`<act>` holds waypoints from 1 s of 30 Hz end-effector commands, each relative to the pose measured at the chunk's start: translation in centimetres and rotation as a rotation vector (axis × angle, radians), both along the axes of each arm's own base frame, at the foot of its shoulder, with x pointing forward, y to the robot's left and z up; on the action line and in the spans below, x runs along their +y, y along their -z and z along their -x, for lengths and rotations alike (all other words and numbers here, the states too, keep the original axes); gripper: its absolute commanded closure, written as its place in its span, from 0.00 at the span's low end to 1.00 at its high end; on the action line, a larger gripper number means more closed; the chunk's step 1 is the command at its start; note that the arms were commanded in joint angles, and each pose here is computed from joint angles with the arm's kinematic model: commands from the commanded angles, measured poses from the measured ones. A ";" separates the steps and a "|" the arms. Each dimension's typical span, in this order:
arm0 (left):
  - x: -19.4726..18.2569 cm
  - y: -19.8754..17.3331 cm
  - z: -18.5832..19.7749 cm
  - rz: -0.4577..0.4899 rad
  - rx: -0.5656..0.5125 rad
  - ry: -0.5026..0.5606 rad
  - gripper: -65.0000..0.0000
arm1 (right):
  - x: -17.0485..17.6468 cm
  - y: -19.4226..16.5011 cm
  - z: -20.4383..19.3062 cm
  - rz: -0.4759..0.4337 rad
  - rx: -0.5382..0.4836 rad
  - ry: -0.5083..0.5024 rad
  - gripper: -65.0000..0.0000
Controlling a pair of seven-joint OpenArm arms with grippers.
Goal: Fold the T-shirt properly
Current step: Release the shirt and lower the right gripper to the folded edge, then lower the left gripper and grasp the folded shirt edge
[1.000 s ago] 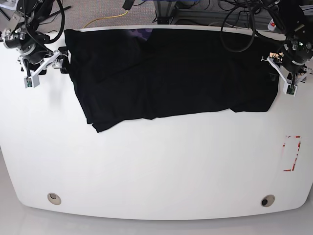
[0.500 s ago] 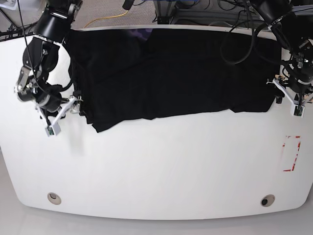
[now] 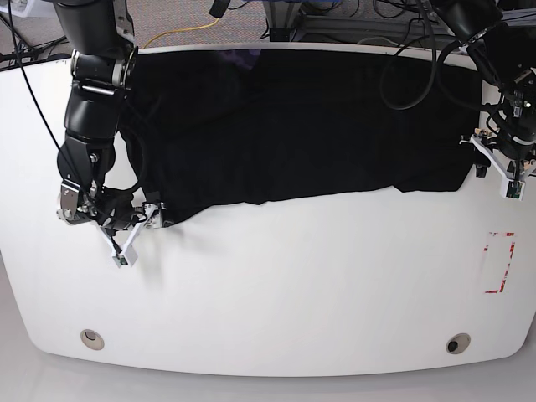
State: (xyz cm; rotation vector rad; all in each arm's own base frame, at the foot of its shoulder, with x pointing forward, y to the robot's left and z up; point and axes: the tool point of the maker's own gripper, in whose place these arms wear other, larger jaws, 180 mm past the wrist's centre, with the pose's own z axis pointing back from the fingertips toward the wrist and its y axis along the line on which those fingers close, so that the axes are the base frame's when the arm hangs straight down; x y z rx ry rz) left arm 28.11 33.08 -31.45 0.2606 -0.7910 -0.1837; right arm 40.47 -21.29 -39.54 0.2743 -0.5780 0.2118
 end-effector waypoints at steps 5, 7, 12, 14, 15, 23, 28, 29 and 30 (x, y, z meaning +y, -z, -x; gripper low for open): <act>0.5 -1.2 -0.3 -0.021 -0.036 0.003 0.50 | 1.1 -0.7 -1.4 -0.020 -0.032 -0.026 0.36; 0.5 -1.1 -0.3 -0.020 -0.035 0.003 0.50 | 2.1 -0.5 -1.4 -0.036 -0.035 -0.030 0.36; 0.7 -0.9 -0.1 -0.016 -0.031 -0.008 0.49 | 2.7 -0.2 -1.3 -0.047 -0.030 -0.030 0.38; 1.2 -0.6 0.2 -0.006 -0.023 -0.026 0.49 | 3.2 -0.2 -1.4 -0.056 -0.030 -0.034 0.44; 1.5 -0.2 0.3 0.003 -0.016 -0.038 0.49 | 3.5 -0.1 -1.4 -0.060 -0.031 -0.037 0.49; 4.3 1.2 -0.2 0.016 0.023 -0.137 0.49 | 3.9 -0.6 -1.9 -0.069 -0.055 -0.036 1.00; 4.3 2.3 -2.0 0.077 0.033 -0.155 0.39 | 3.7 -0.4 -1.9 -0.031 -0.051 -0.049 1.00; 4.2 2.7 -2.5 0.099 0.035 -0.157 0.34 | 3.6 -0.4 -1.9 -0.027 -0.050 -0.051 1.00; 4.1 2.9 -2.8 0.114 0.036 -0.158 0.31 | 3.6 -0.3 -1.9 -0.024 -0.049 -0.051 1.00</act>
